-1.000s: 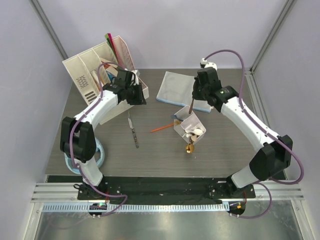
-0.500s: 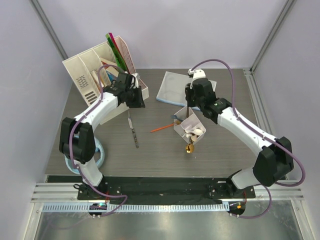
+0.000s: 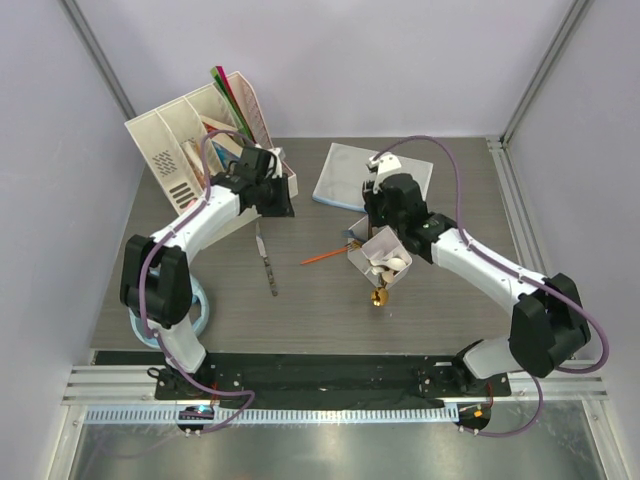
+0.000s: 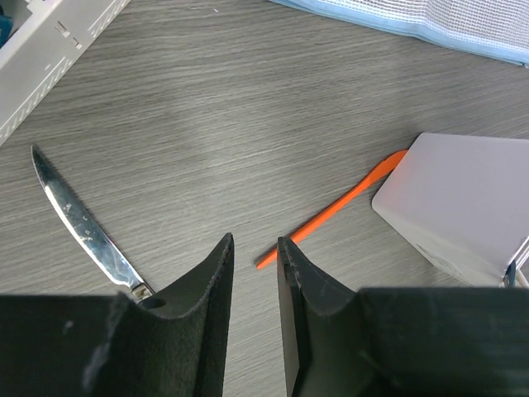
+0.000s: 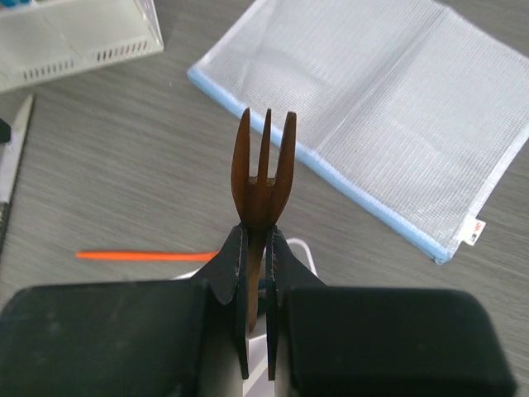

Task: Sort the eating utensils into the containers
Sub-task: Place the fork in the storage box.

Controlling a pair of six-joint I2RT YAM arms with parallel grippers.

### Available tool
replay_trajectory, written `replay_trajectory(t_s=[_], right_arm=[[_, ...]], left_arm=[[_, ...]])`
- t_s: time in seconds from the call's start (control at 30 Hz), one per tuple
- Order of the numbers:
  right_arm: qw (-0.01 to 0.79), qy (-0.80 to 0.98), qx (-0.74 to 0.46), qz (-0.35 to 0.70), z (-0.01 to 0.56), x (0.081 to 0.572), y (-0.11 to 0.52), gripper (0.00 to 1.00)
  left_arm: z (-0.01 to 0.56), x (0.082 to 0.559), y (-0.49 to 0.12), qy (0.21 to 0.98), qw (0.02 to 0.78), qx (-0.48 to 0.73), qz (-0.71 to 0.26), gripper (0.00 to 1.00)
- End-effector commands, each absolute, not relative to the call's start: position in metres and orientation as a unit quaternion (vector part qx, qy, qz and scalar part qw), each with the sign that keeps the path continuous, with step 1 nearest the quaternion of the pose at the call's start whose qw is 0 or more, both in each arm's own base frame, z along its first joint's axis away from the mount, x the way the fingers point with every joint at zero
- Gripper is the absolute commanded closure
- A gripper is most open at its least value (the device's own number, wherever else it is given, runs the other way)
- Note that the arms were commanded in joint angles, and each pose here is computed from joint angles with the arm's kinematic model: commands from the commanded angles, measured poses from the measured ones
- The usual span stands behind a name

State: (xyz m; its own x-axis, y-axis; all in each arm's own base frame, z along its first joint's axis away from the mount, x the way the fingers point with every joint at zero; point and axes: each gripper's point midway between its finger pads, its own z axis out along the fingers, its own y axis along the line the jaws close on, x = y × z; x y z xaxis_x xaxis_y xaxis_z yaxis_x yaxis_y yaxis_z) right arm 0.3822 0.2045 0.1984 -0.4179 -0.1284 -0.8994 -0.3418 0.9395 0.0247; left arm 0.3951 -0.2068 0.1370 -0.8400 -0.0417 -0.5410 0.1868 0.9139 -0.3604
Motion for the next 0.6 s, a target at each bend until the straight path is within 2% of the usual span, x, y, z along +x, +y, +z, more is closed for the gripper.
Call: replay_trajectory(t_s=[0.0, 0.17, 0.57], right_arm=[[0.57, 0.798, -0.163, 0.114, 0.211, 0.388, 0.217, 0.99], [0.59, 0.779, -0.17, 0.128, 0.212, 0.38, 0.219, 0.99], [0.564, 0.792, -0.17, 0.159, 0.181, 0.352, 0.217, 0.99]], left_arm=[[0.142, 0.396, -0.212, 0.932, 0.294, 0.058, -0.202, 0.72], [0.144, 0.396, -0.219, 0.931, 0.296, 0.07, -0.201, 0.73], [0.144, 0.399, -0.225, 0.932, 0.294, 0.08, -0.198, 0.72]])
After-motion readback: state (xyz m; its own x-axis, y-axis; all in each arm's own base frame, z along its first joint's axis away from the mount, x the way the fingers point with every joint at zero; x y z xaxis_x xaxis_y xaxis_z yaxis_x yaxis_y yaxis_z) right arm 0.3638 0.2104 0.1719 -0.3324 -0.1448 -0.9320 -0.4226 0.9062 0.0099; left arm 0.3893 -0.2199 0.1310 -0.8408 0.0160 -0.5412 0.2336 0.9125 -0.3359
